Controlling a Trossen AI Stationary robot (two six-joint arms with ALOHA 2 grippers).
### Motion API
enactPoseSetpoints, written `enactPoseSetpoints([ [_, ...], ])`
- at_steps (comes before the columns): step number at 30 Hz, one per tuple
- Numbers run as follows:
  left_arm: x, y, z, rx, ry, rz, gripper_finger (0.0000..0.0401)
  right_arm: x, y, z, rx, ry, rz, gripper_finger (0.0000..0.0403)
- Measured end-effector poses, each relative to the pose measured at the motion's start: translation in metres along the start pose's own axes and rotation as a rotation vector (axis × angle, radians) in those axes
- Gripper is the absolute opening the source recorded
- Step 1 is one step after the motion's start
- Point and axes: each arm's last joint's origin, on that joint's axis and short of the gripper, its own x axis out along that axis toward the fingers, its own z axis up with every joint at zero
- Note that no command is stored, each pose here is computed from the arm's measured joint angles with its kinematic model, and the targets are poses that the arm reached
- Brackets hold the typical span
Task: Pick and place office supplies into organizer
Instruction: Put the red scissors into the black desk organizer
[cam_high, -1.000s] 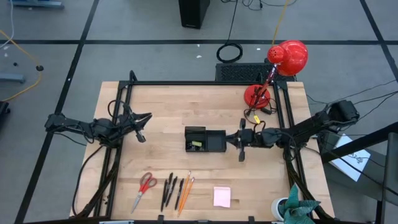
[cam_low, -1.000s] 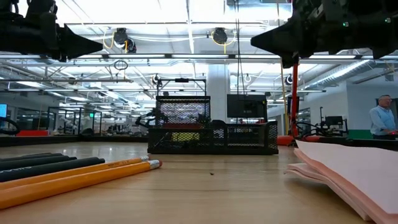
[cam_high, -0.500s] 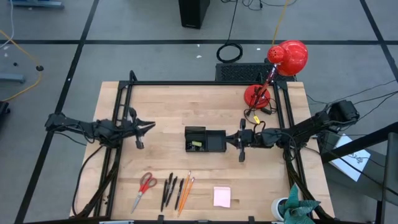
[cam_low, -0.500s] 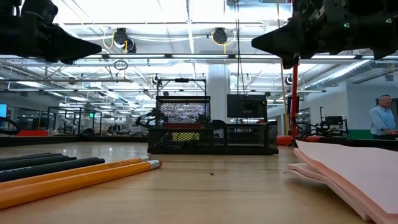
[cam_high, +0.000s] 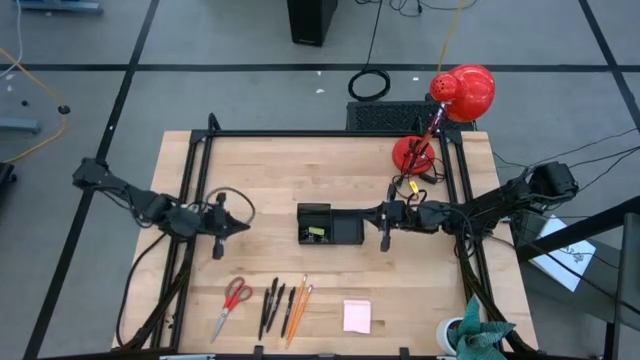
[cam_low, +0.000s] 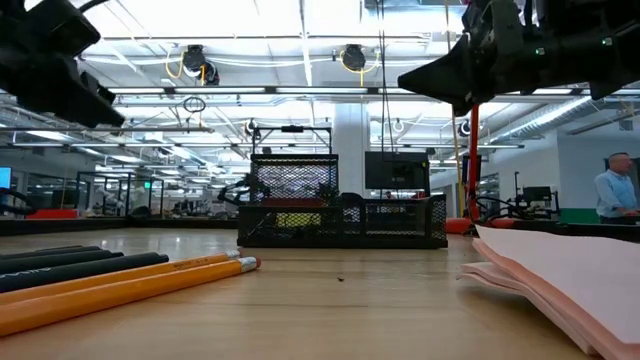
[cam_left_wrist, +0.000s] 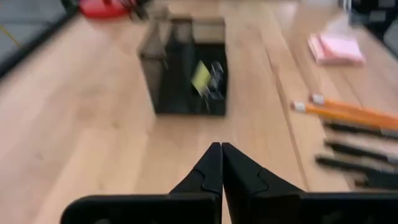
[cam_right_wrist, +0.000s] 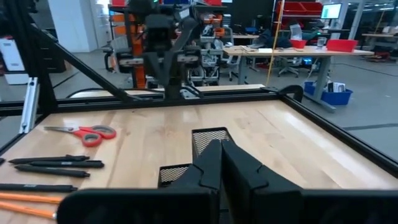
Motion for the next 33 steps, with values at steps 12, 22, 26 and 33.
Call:
enactPoseSetpoints([
  [12,0.034,-0.039,-0.012,-0.064,0.321,-0.071,0.0003,0.0,0.0,0.0,-0.034,0.0,0.001,0.0004],
  [22,0.036,-0.109,0.029,0.013,0.483,-0.263,0.0003,0.0,0.0,0.0,-0.037,-0.001,0.0,0.0004],
  [26,0.038,-0.124,0.026,0.091,0.431,-0.16,0.0023,0.0,0.0,0.0,-0.031,-0.001,0.001,0.0004],
  [33,0.043,-0.127,0.017,0.098,0.436,-0.063,0.0074,0.0,0.0,-0.001,-0.018,0.007,0.002,0.0004],
])
